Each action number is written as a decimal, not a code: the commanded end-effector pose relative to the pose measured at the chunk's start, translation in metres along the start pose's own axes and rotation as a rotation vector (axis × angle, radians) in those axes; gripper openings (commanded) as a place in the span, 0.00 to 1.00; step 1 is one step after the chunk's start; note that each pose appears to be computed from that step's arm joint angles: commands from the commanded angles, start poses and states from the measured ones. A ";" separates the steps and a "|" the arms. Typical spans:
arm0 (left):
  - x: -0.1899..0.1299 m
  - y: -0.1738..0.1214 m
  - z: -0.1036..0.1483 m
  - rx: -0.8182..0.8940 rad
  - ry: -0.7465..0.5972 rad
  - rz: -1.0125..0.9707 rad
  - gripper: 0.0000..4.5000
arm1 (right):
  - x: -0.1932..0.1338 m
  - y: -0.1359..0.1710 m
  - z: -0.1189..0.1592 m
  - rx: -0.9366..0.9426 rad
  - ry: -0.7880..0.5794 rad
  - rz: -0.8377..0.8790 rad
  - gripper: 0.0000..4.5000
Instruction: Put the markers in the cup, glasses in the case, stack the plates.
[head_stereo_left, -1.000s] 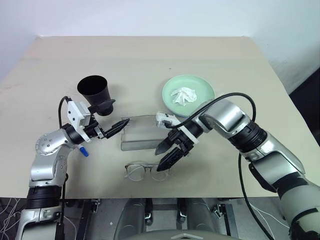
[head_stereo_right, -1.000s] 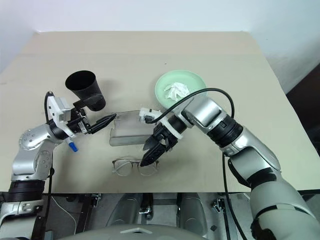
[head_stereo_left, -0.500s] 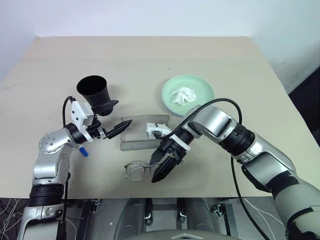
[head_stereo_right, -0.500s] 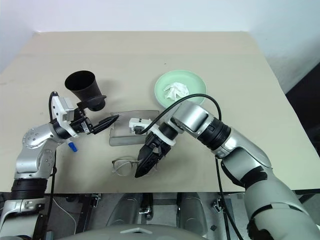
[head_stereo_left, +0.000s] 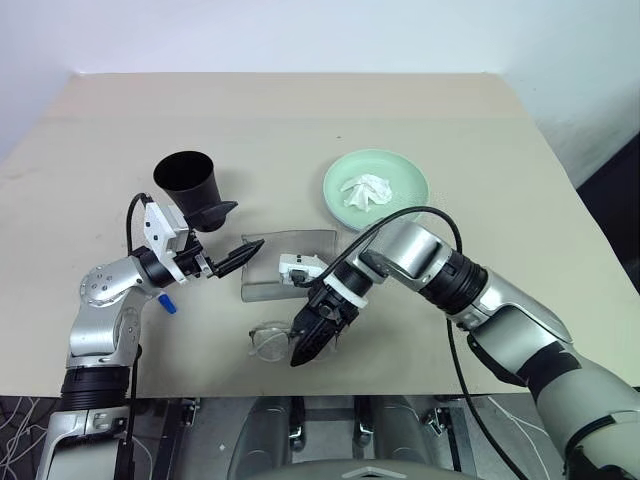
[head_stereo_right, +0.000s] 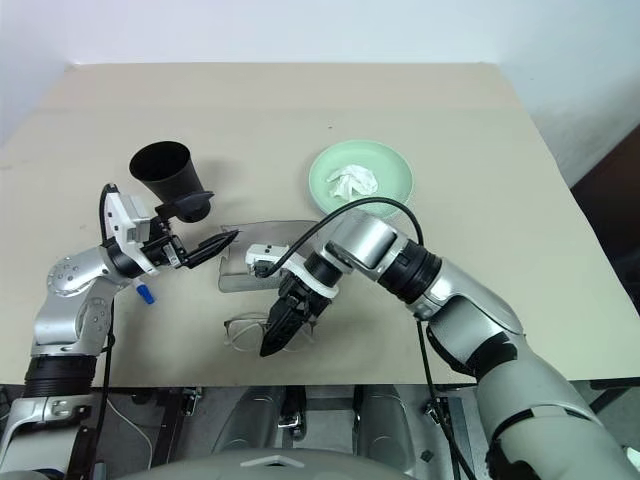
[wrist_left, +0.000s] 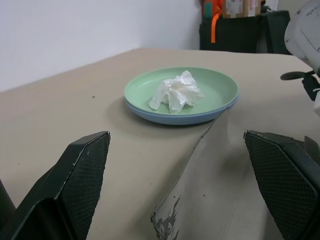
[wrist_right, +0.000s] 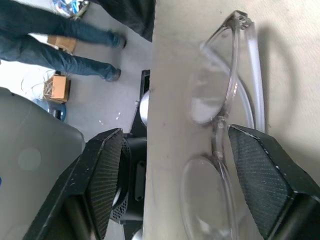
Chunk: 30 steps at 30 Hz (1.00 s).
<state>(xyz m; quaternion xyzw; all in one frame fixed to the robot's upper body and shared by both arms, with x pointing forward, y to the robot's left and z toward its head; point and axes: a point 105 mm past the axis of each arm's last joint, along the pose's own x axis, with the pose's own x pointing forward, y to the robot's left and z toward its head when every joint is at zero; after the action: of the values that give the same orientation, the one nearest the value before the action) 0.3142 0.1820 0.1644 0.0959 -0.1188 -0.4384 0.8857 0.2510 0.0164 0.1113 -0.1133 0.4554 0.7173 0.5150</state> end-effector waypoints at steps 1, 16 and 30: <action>0.000 0.001 0.006 0.036 -0.018 -0.007 1.00 | -0.004 0.000 0.008 -0.033 -0.009 -0.023 0.60; -0.004 0.004 0.006 0.040 -0.022 0.009 1.00 | -0.035 0.013 0.024 -0.085 -0.070 -0.016 0.00; -0.055 0.007 0.011 0.044 0.038 0.157 1.00 | -0.098 -0.006 0.076 -0.441 -0.181 -0.193 0.00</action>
<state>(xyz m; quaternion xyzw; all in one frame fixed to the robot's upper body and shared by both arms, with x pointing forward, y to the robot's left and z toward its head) 0.2902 0.2249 0.1550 0.1035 -0.0971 -0.3721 0.9173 0.3137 0.0101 0.2010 -0.1596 0.2755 0.7486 0.5817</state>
